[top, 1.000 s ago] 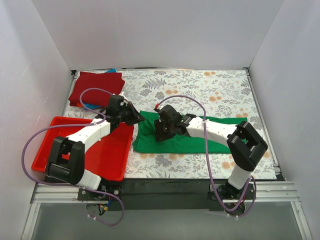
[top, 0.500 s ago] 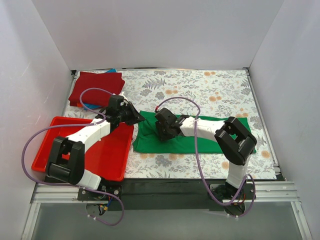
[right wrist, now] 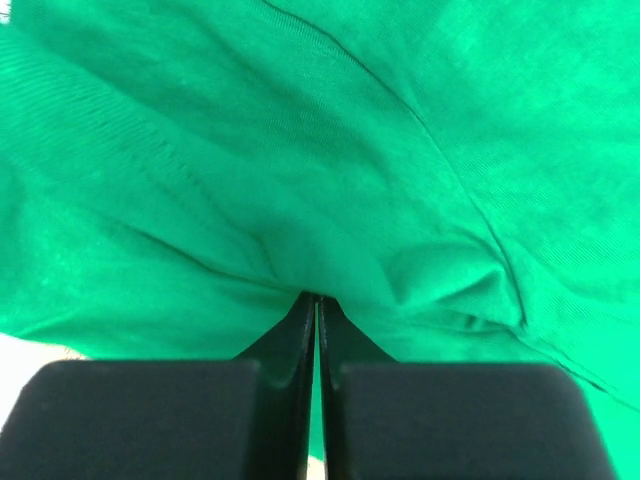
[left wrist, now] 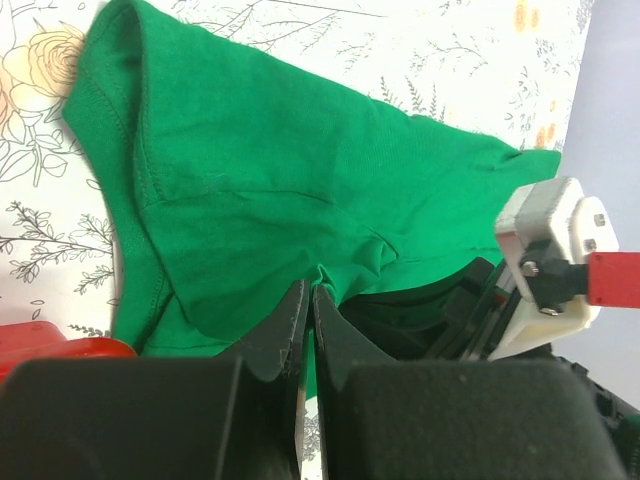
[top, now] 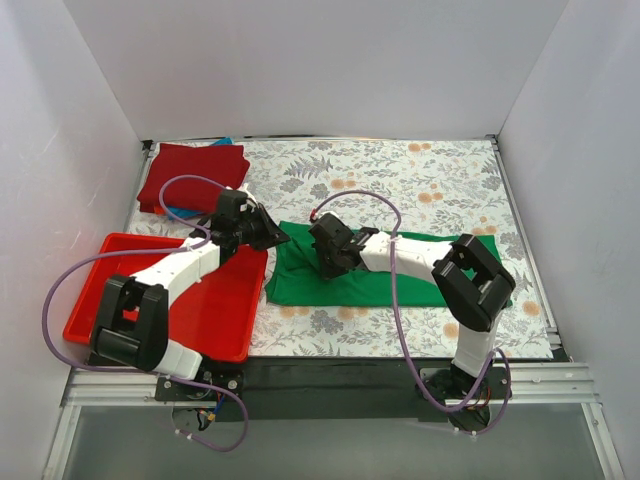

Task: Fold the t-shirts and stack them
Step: Fold the tshirt

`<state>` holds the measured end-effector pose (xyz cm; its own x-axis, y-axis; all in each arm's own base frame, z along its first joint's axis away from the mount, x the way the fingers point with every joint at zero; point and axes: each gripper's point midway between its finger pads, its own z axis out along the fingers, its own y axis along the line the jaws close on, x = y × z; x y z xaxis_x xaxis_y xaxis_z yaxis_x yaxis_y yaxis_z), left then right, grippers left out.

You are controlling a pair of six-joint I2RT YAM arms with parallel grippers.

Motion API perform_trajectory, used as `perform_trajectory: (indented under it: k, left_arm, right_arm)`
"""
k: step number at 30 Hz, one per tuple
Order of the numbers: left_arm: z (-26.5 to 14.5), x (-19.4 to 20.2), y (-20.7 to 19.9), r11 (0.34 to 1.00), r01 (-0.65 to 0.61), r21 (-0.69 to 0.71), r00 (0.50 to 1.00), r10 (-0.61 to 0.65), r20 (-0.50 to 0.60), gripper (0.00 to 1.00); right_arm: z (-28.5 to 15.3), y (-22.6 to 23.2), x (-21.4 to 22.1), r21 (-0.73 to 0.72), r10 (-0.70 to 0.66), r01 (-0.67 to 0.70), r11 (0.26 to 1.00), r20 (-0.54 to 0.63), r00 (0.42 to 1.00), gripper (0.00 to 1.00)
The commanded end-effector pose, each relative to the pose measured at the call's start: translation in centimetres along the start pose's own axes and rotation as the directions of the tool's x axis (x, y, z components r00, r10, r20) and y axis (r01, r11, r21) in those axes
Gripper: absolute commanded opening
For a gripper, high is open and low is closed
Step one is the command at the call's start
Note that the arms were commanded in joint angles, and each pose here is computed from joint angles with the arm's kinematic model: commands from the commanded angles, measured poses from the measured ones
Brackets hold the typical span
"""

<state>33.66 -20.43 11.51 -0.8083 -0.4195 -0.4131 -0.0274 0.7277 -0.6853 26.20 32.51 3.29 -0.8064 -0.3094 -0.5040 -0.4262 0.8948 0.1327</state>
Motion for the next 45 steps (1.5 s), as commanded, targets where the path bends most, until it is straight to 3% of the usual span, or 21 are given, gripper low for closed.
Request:
perform_trajectory:
  k: [1, 25, 34, 45]
  left_arm:
    - [-1.3, -0.1, -1.4, 0.997, -0.052, 0.049, 0.999, 0.052, 0.013, 0.0]
    - [-2.9, 9.0, -0.9, 0.989, -0.112, 0.101, 0.973, 0.13, -0.189, 0.0]
    - [-3.5, 10.3, 0.6, 0.991, -0.131, 0.011, 0.971, 0.13, -0.203, 0.0]
    - [-3.5, 12.0, 1.0, 0.988, -0.154, 0.006, 0.955, 0.15, -0.254, 0.03]
  right_arm:
    - [-2.5, 0.4, -2.0, -0.005, -0.005, 0.006, 1.0, 0.062, 0.998, 0.01]
    - [-5.6, -2.6, 0.9, 0.096, -0.084, 0.09, 0.991, -0.066, 0.994, 0.01]
    - [-6.0, -3.4, 2.2, 0.112, -0.082, 0.093, 0.989, -0.095, 0.992, 0.01]
    - [-5.9, -3.9, 3.2, 0.133, -0.078, 0.095, 0.987, -0.128, 0.989, 0.01]
